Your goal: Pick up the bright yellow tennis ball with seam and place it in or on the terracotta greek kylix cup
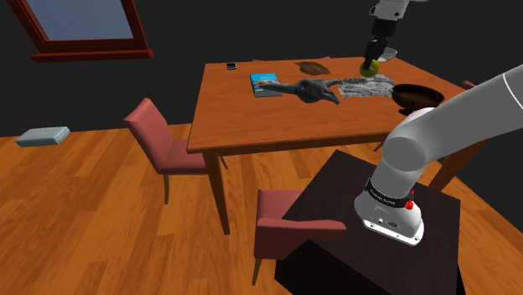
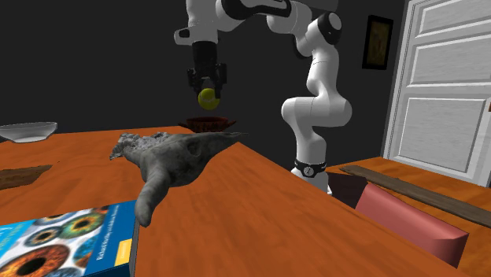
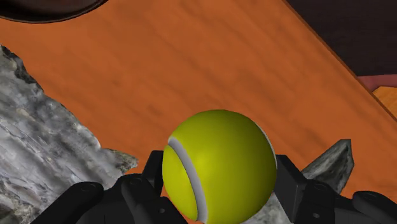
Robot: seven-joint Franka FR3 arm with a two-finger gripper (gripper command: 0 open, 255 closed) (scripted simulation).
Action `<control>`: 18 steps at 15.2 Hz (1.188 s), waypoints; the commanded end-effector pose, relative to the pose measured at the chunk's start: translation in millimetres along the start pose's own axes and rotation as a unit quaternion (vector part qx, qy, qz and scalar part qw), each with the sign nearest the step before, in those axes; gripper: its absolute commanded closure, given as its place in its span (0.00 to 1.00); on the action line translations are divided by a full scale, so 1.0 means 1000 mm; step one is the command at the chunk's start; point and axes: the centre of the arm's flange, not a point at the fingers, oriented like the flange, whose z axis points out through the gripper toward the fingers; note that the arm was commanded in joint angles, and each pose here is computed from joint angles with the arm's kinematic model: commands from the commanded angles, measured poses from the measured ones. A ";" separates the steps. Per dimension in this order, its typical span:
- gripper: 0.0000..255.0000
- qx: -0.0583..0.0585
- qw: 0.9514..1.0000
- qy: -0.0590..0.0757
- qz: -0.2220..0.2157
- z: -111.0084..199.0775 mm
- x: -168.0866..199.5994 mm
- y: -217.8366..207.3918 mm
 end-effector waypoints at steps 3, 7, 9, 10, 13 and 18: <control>1.00 0.000 1.000 0.000 0.000 -0.008 -0.031 0.025; 1.00 0.000 1.000 0.000 0.000 -0.013 -0.072 0.058; 1.00 0.000 1.000 0.000 0.000 -0.015 -0.092 0.075; 1.00 0.000 1.000 0.000 0.000 -0.017 -0.102 0.083; 1.00 0.000 1.000 0.000 0.000 -0.020 -0.133 0.108; 1.00 0.000 1.000 0.000 0.000 -0.026 -0.182 0.147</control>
